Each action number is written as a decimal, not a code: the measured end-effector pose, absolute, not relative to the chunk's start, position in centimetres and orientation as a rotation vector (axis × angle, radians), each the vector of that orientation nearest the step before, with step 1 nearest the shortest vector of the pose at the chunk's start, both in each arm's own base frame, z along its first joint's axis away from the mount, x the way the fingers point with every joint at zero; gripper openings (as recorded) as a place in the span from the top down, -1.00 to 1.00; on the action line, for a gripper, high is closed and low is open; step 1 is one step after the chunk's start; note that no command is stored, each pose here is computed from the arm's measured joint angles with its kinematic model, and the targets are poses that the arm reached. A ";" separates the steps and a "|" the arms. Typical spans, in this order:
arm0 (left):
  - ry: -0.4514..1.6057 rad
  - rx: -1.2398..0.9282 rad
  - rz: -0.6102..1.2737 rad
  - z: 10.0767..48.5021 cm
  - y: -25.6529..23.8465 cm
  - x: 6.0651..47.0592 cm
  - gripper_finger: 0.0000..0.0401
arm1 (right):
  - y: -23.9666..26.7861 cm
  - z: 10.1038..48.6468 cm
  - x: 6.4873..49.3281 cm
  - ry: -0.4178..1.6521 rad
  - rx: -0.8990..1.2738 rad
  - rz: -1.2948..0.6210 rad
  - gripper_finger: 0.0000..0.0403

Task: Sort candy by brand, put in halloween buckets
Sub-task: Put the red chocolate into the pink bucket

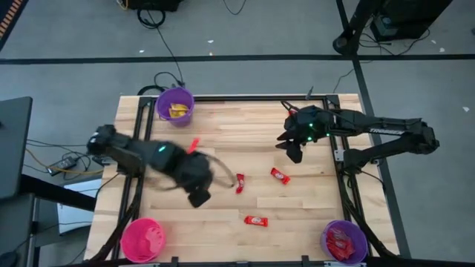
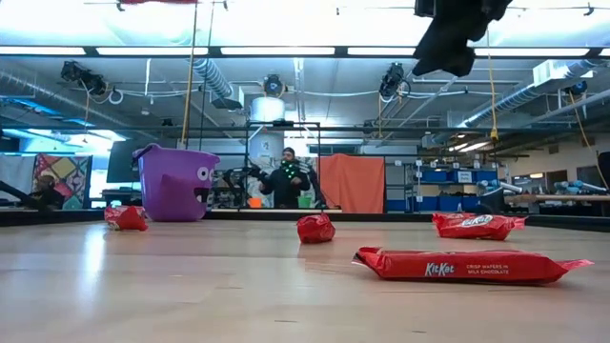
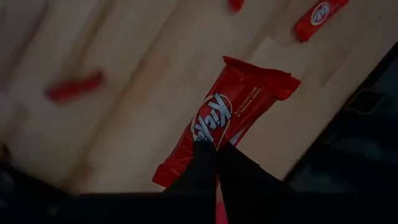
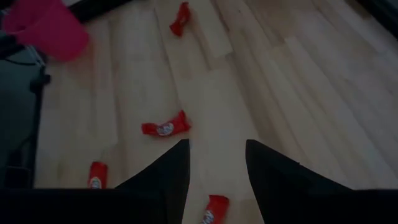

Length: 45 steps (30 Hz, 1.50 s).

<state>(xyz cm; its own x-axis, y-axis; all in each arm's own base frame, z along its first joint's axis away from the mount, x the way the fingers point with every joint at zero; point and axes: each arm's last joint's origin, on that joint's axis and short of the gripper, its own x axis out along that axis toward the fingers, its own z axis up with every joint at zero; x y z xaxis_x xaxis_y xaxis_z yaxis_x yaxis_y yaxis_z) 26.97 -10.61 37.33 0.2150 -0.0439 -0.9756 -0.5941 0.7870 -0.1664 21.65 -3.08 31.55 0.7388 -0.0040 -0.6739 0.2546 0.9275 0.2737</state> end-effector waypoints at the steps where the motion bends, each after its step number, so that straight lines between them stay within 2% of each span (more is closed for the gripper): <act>1: 1.292 -0.622 0.446 37.3 -11.3 26.2 0.96 | -3.1 31.4 21.8 0.718 0.364 -0.137 0.17; 4: 1.222 -0.703 0.536 37.4 -13.0 23.9 0.96 | -3.1 30.8 22.4 0.663 0.380 -0.108 0.17; 8: 1.240 -0.733 0.579 36.7 -15.3 22.1 0.95 | -3.0 30.0 23.3 0.606 0.437 -0.059 0.17; 16: 1.413 -0.667 0.581 33.5 -18.9 18.9 0.95 | -2.3 28.2 24.7 0.617 0.512 -0.008 0.17; 19: 1.497 -0.676 0.522 32.5 -20.4 17.8 0.95 | -1.9 27.7 25.2 0.632 0.486 0.001 0.17; 25: 1.495 -0.749 0.483 31.3 -22.7 16.3 0.97 | -1.2 27.7 27.4 0.503 0.384 0.003 0.17; 30: 1.501 -0.801 0.499 30.7 -24.1 14.8 0.98 | -1.1 27.3 29.4 0.404 0.453 0.031 0.17; 33: 1.504 -0.844 0.499 30.3 -25.0 13.9 0.98 | -1.0 26.1 30.4 0.435 0.497 0.075 0.17; 37: 1.514 -0.891 0.524 29.4 -25.9 12.8 0.98 | -1.0 23.2 31.0 0.600 0.515 0.020 0.17; 41: 1.513 -0.962 0.637 28.3 -26.0 12.2 0.83 | -1.7 21.3 30.4 0.782 0.492 -0.051 0.17; 45: 1.518 -0.978 0.637 27.9 -26.1 12.4 0.45 | -2.2 21.6 29.9 0.868 0.451 -0.101 0.17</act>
